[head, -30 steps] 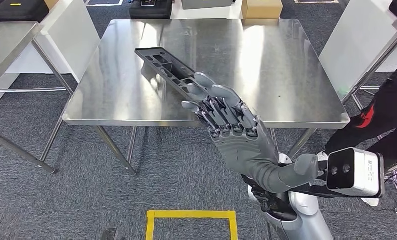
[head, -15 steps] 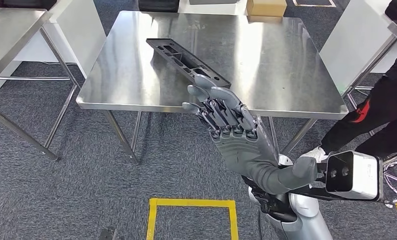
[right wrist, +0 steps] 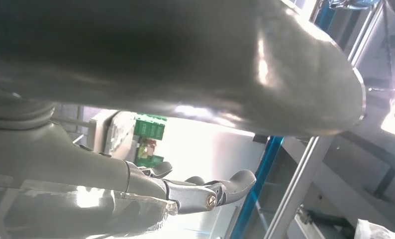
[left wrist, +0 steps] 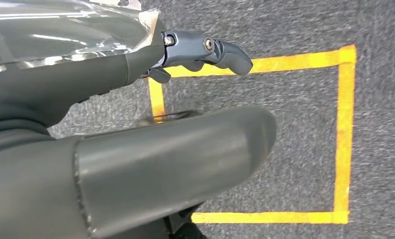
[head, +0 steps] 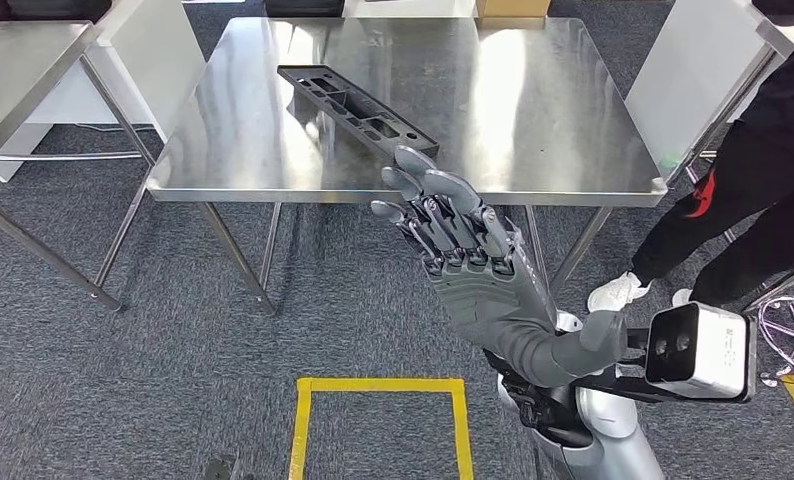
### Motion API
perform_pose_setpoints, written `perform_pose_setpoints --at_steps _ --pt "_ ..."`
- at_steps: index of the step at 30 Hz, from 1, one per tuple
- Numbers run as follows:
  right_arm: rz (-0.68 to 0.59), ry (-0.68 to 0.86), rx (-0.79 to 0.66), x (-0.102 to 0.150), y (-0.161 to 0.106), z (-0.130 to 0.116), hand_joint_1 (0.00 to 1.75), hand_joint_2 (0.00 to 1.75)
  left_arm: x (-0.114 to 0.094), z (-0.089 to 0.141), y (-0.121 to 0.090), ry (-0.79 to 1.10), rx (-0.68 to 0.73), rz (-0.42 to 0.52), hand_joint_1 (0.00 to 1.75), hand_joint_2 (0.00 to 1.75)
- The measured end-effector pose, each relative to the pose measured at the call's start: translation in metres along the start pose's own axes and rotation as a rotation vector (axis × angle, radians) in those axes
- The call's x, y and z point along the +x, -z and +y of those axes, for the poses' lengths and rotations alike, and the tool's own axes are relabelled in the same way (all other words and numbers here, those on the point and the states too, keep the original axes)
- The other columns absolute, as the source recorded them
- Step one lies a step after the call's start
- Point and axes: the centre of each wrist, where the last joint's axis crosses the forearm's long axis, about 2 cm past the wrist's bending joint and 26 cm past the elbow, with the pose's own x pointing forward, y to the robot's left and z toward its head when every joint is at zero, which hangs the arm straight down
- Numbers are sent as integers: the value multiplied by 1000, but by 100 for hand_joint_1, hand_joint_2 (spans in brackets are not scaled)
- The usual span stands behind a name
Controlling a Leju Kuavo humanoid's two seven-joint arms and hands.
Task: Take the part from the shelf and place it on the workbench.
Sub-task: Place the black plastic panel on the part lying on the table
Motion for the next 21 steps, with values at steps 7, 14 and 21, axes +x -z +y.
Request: perform_pose_setpoints --at_steps 7,14,21 --pt "4 -7 -3 -1 -2 1 0 0 1 2 1 8 -7 -5 0 0" --pt "3 -16 -11 1 -4 0 0 0 1 2 1 8 -6 -9 0 0" --pt "3 -16 -20 1 -6 -1 0 0 1 1 1 7 -8 -9 0 0"
